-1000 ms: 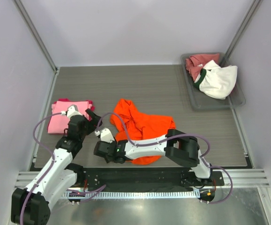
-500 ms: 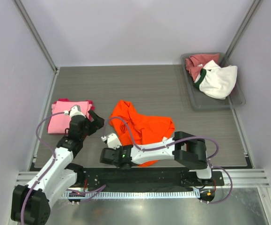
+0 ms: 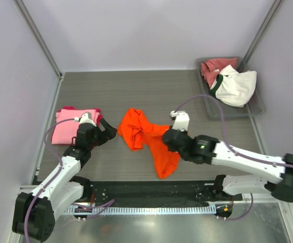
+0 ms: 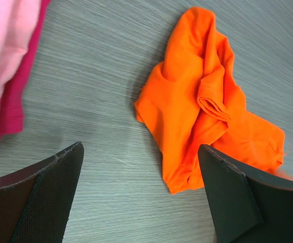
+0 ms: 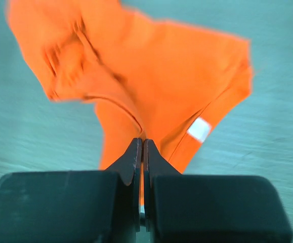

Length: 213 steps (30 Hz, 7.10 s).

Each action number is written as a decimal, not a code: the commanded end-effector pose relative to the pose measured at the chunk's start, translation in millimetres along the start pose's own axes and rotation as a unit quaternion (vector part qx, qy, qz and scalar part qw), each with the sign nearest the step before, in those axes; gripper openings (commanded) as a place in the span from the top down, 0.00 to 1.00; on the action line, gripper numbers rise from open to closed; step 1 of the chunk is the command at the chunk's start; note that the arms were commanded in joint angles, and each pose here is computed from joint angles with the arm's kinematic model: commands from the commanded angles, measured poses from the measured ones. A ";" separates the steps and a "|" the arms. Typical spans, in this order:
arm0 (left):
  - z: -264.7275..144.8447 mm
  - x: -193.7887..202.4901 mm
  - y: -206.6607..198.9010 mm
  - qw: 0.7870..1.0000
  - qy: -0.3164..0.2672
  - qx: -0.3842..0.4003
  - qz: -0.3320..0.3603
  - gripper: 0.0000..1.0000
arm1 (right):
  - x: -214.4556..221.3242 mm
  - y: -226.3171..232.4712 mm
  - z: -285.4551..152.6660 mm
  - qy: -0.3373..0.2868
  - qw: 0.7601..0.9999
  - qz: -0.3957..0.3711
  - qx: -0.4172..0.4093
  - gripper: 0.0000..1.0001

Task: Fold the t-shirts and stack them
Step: Flatten the tshirt out

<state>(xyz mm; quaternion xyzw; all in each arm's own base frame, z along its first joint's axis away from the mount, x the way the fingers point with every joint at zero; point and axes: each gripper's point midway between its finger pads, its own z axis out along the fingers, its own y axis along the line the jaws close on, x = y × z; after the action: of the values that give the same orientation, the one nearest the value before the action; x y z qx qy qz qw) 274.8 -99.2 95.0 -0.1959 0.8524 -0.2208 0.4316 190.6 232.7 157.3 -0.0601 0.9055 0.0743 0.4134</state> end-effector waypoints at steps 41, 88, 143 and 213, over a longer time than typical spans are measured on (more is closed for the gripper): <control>-7.1 -6.6 -36.6 0.996 -0.009 0.081 0.027 0.06 | 138.8 211.9 23.0 0.153 0.946 -0.070 -0.276 0.99; -44.7 -10.0 -124.6 0.972 -0.037 0.204 0.108 0.09 | -265.1 -62.8 -208.5 -0.308 0.948 0.072 -0.025 0.99; 10.0 152.1 -157.2 0.944 0.234 0.204 0.113 0.67 | -122.1 -114.0 -146.8 -0.209 0.969 0.131 -0.021 0.99; -44.2 63.5 -41.4 0.994 0.071 0.080 -0.009 1.00 | -111.4 -201.7 -18.8 -0.116 0.967 0.185 0.133 0.99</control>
<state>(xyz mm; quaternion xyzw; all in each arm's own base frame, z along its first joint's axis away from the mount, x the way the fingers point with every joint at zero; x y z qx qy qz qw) 218.6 -149.2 106.7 -0.1554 0.8630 -0.2975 0.3777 280.1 36.5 232.7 0.1548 0.8644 0.0204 0.4780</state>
